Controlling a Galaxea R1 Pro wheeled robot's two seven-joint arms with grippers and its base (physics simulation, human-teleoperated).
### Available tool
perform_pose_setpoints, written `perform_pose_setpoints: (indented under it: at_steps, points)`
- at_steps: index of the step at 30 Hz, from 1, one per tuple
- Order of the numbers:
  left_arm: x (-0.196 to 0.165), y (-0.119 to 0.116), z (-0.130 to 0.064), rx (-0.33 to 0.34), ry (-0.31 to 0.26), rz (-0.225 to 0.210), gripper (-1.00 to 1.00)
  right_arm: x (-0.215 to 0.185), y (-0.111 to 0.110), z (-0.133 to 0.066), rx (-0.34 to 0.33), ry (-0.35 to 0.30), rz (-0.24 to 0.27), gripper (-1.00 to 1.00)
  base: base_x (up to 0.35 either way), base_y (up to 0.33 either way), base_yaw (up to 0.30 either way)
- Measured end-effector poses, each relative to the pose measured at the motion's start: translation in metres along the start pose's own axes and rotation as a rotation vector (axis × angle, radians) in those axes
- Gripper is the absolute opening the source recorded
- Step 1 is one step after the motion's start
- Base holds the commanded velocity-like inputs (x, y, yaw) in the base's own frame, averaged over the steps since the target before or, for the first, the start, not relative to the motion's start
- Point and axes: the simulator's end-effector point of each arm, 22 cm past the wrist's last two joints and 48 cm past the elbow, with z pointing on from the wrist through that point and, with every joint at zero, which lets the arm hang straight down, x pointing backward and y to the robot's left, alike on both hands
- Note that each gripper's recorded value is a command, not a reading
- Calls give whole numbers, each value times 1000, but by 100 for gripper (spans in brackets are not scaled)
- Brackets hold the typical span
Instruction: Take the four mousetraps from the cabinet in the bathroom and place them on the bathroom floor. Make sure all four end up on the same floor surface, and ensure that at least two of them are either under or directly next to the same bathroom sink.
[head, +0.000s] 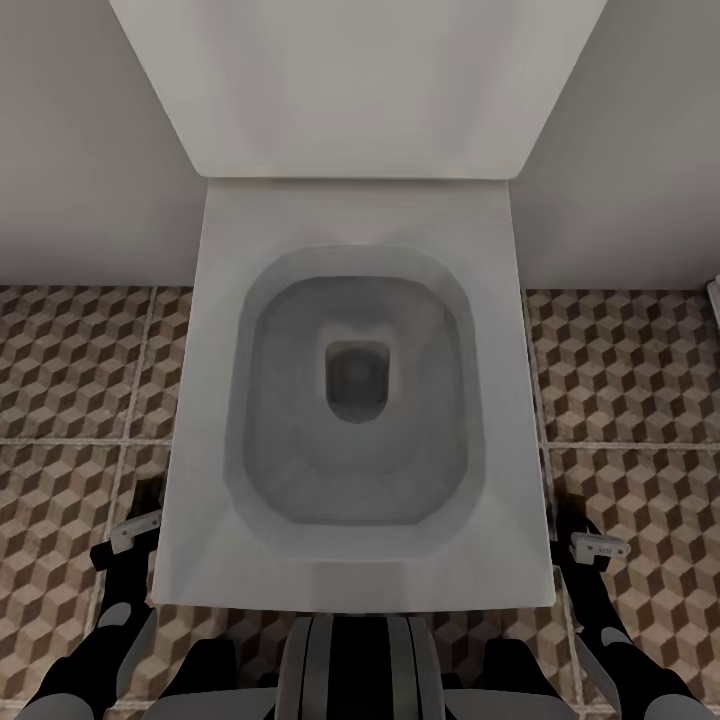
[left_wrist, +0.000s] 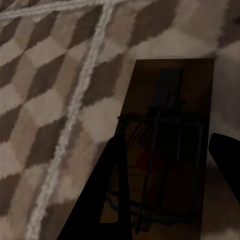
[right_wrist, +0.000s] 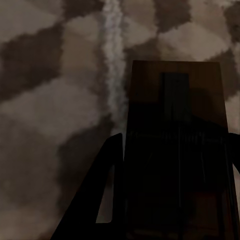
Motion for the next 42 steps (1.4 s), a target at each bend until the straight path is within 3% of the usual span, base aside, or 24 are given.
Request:
perform_pose_setpoints:
  at_steps: [6,7,39,40,42]
  points:
    - [0,-1,0,0,1,-1,-100,0,1,0,-2,1,-1,-100,0,0,0]
    - [0,-1,0,0,0,-1,-100,0,1,0,-3,1,-1,100,0,0,0]
    - [0,-1,0,2,0,0,-100,0,2,0,-6,1,-1,100,0,0,0]
    - [0,-1,0,2,0,0,100,0,2,0,-6,1,-1,100,0,0,0]
    - [0,-1,0,2,-1,0,100,0,2,0,-6,1,-1,100,0,0,0]
